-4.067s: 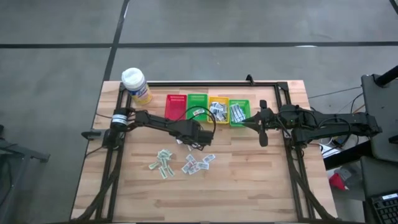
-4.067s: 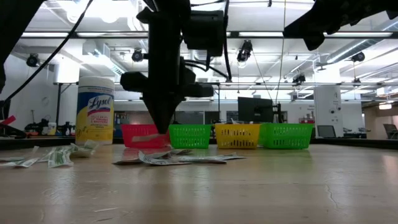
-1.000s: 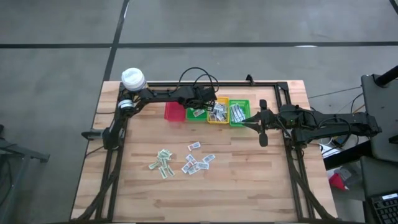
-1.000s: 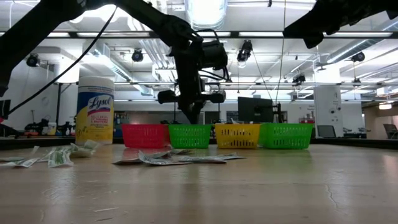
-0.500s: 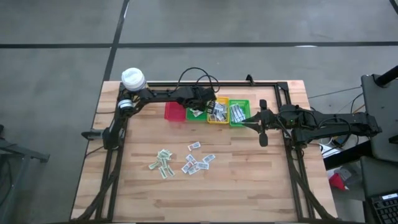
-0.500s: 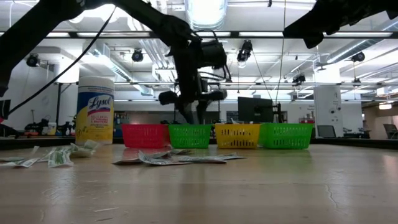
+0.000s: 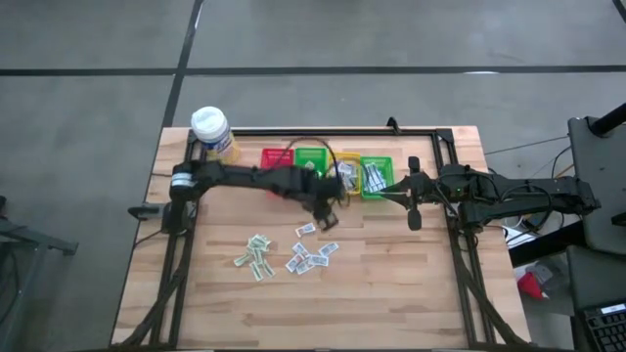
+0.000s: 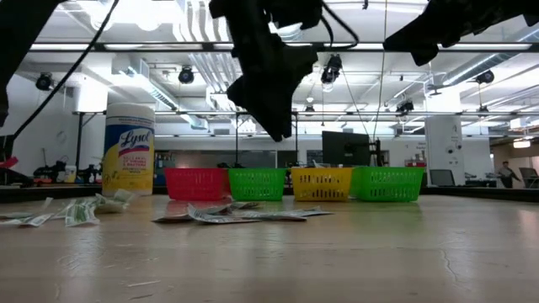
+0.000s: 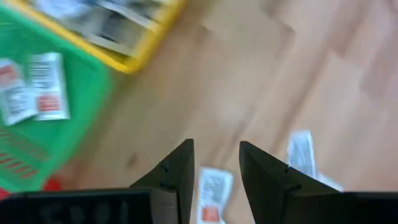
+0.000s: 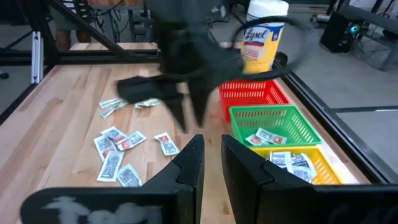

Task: Pick & Place First Aid Supplies
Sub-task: Put the orange ointment pack into the left green bin

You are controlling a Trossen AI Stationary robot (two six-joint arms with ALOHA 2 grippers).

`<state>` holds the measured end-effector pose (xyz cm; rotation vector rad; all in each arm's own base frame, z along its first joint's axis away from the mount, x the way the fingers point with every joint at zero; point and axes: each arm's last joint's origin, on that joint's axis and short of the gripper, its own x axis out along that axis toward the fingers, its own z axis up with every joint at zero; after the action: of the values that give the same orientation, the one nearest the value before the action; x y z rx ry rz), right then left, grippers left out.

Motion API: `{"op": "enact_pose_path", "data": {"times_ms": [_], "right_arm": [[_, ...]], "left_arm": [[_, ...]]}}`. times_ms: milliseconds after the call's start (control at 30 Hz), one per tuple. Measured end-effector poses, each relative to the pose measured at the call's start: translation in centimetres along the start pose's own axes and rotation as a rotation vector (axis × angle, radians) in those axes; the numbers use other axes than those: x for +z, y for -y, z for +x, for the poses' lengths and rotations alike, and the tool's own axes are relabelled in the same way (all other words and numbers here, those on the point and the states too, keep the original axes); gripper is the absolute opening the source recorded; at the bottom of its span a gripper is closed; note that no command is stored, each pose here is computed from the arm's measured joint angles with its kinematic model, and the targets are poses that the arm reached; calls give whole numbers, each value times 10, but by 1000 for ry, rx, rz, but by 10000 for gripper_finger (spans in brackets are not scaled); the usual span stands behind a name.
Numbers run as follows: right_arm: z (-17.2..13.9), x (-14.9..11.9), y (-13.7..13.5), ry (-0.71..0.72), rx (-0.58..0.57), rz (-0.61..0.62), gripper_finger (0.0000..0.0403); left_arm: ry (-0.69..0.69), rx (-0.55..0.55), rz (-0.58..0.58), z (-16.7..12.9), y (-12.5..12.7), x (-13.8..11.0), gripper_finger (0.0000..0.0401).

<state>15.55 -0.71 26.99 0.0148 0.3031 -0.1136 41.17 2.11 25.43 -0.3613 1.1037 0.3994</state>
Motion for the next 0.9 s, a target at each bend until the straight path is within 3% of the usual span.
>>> {"op": "enact_pose_path", "data": {"times_ms": [233, 633, 900], "right_arm": [[0, 0, 0, -1, 0, -3, 52], [0, 0, 0, -1, 0, 0, 52], [0, 0, 0, -1, 0, 1, 52]], "left_arm": [[-59, 1, 144, 3, 28, -27, 120], [-149, 40, 83, 23, 30, -55, 120], [-150, -26, 38, 31, 33, -58, 120]]}}
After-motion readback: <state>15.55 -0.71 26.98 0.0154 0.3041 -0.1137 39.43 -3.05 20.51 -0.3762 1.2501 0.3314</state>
